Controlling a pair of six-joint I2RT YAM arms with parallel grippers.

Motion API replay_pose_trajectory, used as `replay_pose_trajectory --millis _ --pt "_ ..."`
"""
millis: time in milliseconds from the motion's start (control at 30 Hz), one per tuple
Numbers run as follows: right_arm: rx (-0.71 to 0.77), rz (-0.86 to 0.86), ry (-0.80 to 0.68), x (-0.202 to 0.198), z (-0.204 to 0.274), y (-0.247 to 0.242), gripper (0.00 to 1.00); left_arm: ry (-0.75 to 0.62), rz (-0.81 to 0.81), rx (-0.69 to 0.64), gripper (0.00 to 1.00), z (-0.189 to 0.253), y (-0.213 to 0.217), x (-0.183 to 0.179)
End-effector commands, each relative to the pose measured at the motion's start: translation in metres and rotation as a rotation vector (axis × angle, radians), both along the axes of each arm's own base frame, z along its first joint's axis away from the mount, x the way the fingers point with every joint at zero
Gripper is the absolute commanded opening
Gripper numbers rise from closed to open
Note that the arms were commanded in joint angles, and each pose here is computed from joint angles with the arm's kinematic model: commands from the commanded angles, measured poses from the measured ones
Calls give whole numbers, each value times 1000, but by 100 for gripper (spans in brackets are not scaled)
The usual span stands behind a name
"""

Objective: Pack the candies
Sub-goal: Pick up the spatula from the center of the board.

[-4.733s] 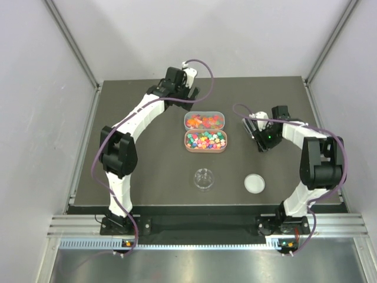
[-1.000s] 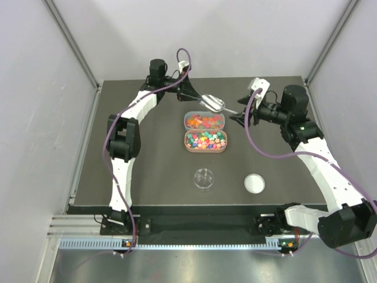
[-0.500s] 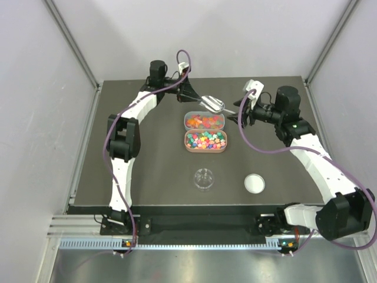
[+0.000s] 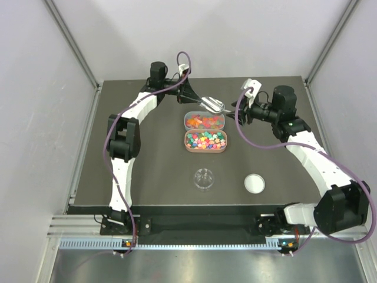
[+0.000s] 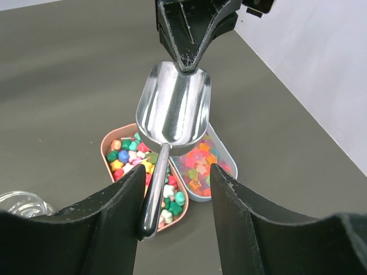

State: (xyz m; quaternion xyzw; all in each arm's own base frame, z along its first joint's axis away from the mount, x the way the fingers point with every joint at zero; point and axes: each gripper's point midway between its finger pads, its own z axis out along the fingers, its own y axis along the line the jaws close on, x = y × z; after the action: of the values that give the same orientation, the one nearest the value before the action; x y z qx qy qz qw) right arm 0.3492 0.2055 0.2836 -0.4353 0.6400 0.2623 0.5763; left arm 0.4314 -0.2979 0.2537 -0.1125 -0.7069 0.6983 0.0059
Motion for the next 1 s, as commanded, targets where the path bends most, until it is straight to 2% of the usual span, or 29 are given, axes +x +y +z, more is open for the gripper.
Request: replay_pose_trajectory --millis 0,400,600,633,700,733,900,933,967 --pt "33 30 -62 4 19 8 48 -60 -203 -63 0 36 15 -43" --pt "54 55 -55 4 20 17 37 -52 -208 -61 0 36 13 -45" --pt "59 63 -60 4 25 19 22 -49 -208 -60 0 34 12 -44" --pt "60 66 -60 3 25 19 15 -49 -208 -60 0 34 12 -44" --pt "59 71 -58 2 26 20 8 -48 -209 -61 0 33 12 -44" --pt "59 68 -56 3 26 19 0 -50 -209 -61 0 33 12 -44" --pt "30 72 -30 -3 26 16 0 -53 -209 -62 0 29 12 -41" --pt "15 74 -40 -4 29 14 0 -67 -205 -64 16 29 12 -40" --pt "0 73 -41 -4 28 12 0 -91 -201 -68 28 30 14 -38"
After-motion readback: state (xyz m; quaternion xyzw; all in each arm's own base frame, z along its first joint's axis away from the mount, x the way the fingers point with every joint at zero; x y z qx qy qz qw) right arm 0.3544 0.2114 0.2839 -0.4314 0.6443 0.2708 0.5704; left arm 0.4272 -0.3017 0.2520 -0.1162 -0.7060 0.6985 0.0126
